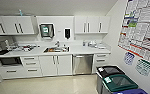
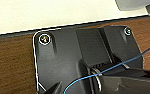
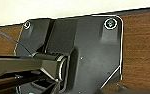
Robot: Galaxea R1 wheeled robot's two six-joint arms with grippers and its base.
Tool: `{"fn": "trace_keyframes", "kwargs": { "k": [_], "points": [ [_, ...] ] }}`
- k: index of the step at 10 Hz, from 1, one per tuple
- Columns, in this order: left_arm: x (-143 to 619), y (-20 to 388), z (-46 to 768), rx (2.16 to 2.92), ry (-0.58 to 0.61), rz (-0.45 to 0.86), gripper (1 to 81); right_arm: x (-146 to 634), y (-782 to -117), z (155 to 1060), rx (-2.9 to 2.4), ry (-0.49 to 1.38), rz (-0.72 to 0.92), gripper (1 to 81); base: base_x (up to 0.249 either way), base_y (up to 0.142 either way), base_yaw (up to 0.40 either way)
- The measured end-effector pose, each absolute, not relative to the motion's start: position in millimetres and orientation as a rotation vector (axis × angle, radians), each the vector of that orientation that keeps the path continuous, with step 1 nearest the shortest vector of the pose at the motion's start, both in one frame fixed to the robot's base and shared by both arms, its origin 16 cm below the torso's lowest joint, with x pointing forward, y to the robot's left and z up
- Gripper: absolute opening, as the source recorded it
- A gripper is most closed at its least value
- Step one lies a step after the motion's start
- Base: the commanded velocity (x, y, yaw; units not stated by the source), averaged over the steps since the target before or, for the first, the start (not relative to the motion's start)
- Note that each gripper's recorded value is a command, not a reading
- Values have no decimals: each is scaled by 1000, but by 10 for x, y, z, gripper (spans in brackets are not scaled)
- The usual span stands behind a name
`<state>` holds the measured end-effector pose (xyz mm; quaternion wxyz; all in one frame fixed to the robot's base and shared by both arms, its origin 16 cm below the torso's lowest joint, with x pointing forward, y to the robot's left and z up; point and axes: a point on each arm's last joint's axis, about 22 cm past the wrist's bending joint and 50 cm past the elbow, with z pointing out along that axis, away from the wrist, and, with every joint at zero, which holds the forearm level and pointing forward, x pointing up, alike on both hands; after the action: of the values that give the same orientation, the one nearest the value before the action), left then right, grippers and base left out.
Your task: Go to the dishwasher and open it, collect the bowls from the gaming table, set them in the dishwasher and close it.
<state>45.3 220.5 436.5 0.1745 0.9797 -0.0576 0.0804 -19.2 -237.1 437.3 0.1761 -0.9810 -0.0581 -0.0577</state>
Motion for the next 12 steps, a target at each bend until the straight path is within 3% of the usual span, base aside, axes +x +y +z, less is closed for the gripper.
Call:
{"fn": "trace_keyframes", "kwargs": {
  "k": [12],
  "points": [
    [461, 2187, 4367, 2775, -163, 230, 811, -199, -2365, 4371, -2778, -165, -161, 811, 86, 0, 0]
  ]
}}
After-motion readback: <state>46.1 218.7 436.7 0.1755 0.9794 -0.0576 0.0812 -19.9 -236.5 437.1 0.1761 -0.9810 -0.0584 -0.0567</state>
